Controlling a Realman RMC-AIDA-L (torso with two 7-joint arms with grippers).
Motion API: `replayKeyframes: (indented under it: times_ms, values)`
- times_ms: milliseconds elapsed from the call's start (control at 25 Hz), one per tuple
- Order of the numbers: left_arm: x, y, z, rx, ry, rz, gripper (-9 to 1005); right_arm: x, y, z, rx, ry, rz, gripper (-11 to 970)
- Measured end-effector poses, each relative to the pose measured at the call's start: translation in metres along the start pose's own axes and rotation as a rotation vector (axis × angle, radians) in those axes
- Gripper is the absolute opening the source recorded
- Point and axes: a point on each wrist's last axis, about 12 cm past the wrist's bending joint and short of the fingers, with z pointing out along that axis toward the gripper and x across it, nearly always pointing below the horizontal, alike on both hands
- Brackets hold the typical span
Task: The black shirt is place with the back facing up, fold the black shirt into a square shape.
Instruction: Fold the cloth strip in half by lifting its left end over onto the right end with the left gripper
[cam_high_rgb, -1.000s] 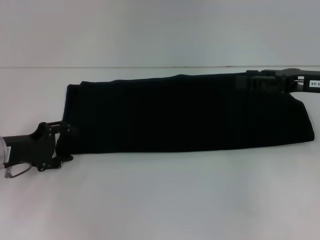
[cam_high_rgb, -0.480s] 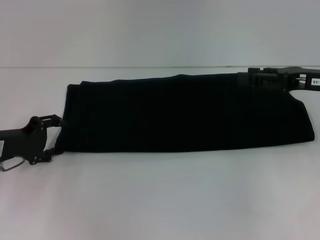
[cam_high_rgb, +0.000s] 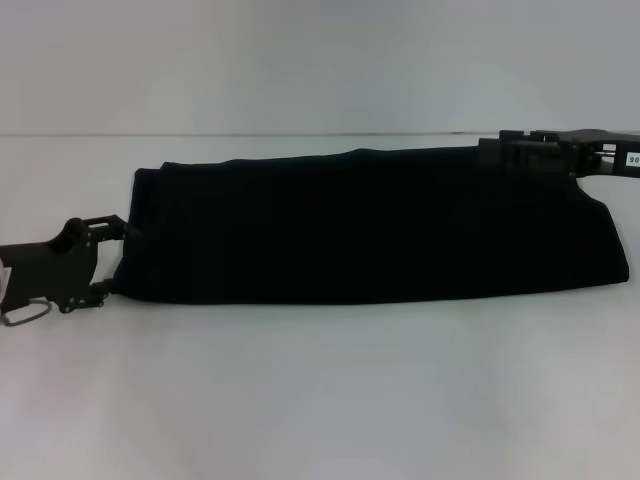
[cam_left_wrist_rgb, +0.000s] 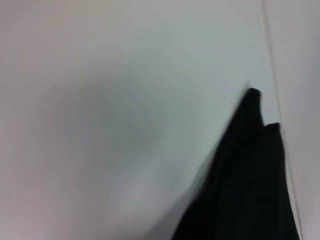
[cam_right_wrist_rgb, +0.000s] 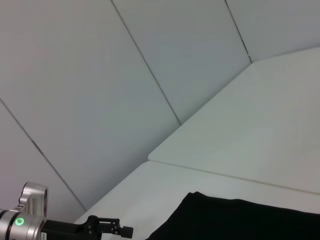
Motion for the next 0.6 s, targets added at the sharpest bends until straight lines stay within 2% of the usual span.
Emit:
replayKeyframes:
  times_ms: [200, 600]
  values:
    - [-0.0012, -0.0036, -0.0001, 0.003, 0.004, 0.081, 766, -0.0012, 0.0000, -0.0004, -0.001, -0.008, 0.000, 704]
    - [0.0013, -0.0034, 0.0001, -0.014, 0.032, 0.140, 765, -0.0025, 0.0002, 0.0000, -0.002, -0.009, -0.004, 703]
